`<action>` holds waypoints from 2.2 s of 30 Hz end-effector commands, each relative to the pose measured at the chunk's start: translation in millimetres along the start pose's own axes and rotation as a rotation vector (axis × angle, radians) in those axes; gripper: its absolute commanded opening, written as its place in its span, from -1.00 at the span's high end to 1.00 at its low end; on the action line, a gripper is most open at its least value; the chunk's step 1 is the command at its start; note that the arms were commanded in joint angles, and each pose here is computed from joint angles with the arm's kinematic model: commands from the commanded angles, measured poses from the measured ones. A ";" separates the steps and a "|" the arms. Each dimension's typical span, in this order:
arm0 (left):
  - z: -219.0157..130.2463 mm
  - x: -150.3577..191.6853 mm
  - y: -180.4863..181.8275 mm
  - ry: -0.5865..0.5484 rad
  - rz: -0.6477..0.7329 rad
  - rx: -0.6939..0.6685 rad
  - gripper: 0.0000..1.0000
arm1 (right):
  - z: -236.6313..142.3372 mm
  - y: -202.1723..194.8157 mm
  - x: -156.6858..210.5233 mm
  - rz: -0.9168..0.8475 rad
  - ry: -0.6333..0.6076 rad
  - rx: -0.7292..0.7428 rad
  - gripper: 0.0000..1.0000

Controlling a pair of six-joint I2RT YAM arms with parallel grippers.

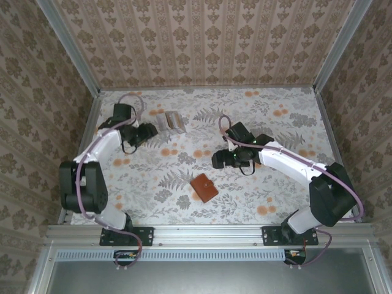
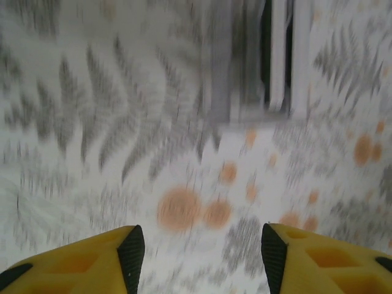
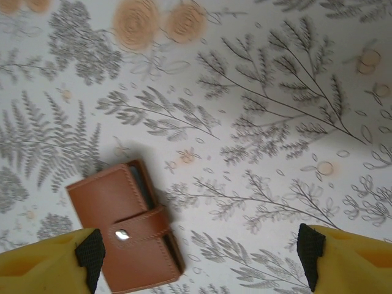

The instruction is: Put the credit cards into the card holder

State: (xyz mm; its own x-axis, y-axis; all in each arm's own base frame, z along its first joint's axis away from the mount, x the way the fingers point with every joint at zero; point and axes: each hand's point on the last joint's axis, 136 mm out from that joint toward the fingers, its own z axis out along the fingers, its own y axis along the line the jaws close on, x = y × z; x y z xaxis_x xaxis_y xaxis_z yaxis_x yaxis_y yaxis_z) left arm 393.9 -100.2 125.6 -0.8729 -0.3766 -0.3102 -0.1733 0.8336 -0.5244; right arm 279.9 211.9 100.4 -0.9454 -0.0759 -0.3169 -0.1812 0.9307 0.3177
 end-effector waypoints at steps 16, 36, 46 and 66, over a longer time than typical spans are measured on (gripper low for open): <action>77.5 -82.4 -7.1 0.055 0.064 -0.056 0.16 | -10.4 -27.7 -16.1 0.034 -0.103 0.134 -0.72; 109.0 -17.2 -53.2 0.195 0.031 -0.012 1.00 | -13.0 -37.2 -16.2 0.040 -0.085 0.141 -0.73; 131.8 48.8 -113.4 0.284 0.098 -0.061 1.00 | 6.6 -31.5 2.9 -0.031 -0.001 0.033 -0.66; 50.6 47.7 -160.7 0.203 0.146 0.107 0.25 | 38.6 39.4 87.2 -0.472 0.203 -0.009 -0.64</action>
State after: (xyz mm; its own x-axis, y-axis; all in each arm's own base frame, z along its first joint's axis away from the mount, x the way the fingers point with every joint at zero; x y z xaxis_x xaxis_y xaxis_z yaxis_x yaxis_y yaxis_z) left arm 414.4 -283.7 103.5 -0.9756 -0.1266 -0.1796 -0.0183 0.8615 -0.5075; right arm 207.3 243.1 57.3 -0.8241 -0.4993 -0.2674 -0.5549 0.8064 0.2045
